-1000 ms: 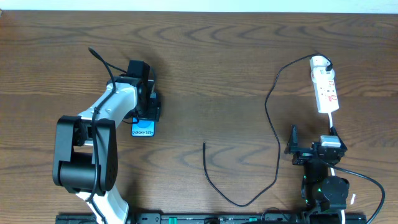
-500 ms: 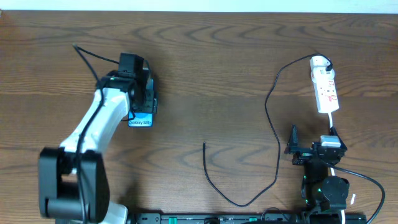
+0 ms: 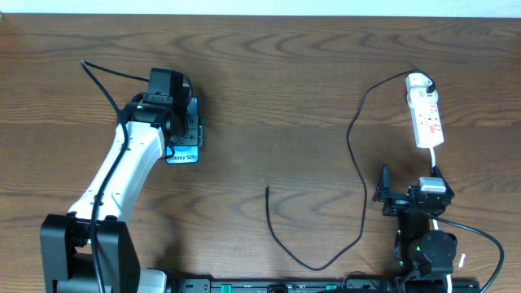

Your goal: Plug charger to phone and switch on socket

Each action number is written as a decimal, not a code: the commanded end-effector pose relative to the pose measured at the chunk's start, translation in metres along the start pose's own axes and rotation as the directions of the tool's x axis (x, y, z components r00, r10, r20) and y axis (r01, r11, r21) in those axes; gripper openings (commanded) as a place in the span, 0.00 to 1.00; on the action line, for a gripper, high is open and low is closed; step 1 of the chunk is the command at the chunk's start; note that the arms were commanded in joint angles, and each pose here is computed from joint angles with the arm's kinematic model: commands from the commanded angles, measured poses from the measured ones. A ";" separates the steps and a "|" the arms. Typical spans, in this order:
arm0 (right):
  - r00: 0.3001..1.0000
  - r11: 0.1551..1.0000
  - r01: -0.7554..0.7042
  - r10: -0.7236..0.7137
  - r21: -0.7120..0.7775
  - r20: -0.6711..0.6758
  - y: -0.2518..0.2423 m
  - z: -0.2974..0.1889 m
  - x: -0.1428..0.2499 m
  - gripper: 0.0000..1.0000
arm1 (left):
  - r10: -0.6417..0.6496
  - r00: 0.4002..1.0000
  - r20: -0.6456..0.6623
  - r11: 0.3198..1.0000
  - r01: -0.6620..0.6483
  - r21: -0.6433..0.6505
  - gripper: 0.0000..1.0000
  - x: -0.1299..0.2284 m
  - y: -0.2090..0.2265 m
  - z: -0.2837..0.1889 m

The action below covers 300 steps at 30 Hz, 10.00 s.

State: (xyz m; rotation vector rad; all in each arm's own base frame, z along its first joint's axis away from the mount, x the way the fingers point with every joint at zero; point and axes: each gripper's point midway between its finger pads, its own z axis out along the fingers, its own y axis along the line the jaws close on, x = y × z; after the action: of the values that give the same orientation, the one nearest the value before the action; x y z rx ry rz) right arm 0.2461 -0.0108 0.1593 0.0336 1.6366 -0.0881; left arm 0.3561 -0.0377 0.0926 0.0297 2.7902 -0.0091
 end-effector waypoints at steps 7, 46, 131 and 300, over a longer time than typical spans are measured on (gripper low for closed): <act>1.000 1.000 -0.015 0.015 0.013 0.002 -0.003 0.000 0.000 0.99 | -0.014 1.000 0.027 1.000 0.015 -0.004 0.07 -0.006 0.002 -0.007; 1.000 1.000 -0.015 0.015 0.013 0.002 -0.003 0.000 0.000 0.99 | 0.010 0.977 -0.215 0.999 -0.016 -0.028 0.07 0.047 0.005 0.071; 1.000 1.000 -0.015 0.015 0.013 0.002 -0.003 0.000 0.000 0.99 | 0.132 0.973 -0.190 0.988 -0.145 -0.054 0.98 0.058 0.014 0.088; 1.000 1.000 -0.015 0.015 0.014 0.002 -0.003 0.000 0.000 0.99 | 0.152 0.942 -0.299 0.988 -0.156 0.009 0.87 0.068 0.005 0.110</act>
State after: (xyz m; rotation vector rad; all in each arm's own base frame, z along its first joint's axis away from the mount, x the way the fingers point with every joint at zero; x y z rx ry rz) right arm 0.2461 -0.0108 0.1593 0.0336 1.6366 -0.0881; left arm 0.3483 -0.0433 -0.0047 0.2647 2.9881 -0.0211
